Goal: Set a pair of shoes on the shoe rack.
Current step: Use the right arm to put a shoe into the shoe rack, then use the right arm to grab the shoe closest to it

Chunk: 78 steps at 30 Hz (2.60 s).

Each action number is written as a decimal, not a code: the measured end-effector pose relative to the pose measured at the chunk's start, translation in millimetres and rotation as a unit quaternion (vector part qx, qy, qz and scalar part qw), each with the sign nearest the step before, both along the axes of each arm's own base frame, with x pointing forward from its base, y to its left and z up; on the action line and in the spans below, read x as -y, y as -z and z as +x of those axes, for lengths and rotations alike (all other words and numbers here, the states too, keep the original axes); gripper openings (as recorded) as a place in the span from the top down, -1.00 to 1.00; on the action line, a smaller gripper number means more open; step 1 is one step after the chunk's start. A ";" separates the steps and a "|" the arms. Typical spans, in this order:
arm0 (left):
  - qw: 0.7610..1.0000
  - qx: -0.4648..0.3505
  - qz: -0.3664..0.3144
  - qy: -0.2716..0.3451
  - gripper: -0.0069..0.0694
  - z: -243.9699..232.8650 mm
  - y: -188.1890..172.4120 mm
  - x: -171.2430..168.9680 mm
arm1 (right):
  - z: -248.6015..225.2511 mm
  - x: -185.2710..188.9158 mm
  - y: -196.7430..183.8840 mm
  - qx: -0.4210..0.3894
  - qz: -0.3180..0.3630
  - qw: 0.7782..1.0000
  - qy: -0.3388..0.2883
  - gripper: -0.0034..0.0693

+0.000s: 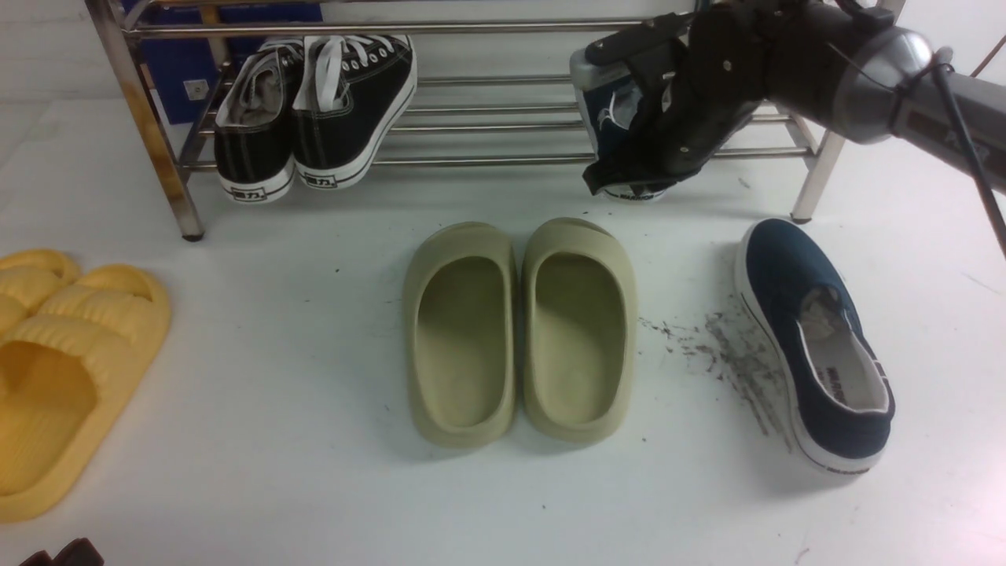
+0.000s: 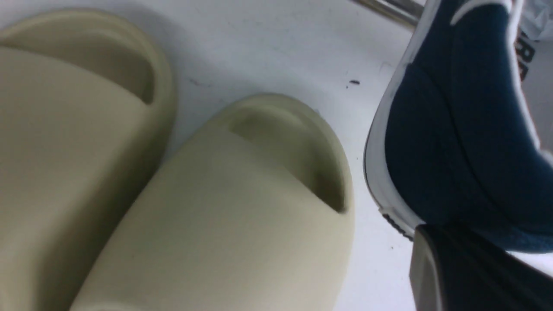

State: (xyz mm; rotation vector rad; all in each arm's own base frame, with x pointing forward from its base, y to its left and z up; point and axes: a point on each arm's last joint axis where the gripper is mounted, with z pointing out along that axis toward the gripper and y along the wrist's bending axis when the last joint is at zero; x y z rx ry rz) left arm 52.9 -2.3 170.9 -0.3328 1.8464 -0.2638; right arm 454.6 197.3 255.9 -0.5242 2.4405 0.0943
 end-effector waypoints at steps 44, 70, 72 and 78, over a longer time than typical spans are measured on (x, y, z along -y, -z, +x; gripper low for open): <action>1.000 0.000 0.000 0.000 0.20 0.0 0.0 0.0 | -115.5 43.1 -88.8 -0.124 -0.038 0.991 -0.033 0.20; 1.000 0.000 0.000 0.000 0.20 0.0 0.0 0.0 | -157.4 71.4 44.4 -0.225 -0.098 0.968 0.050 -0.36; 1.000 0.000 0.000 0.000 0.20 0.0 0.0 0.0 | -154.9 70.4 52.8 -0.234 -0.103 0.965 0.051 -0.27; 1.000 0.000 0.000 0.000 0.20 0.0 0.0 0.0 | -149.7 69.1 61.9 -0.229 -0.109 0.966 0.047 0.40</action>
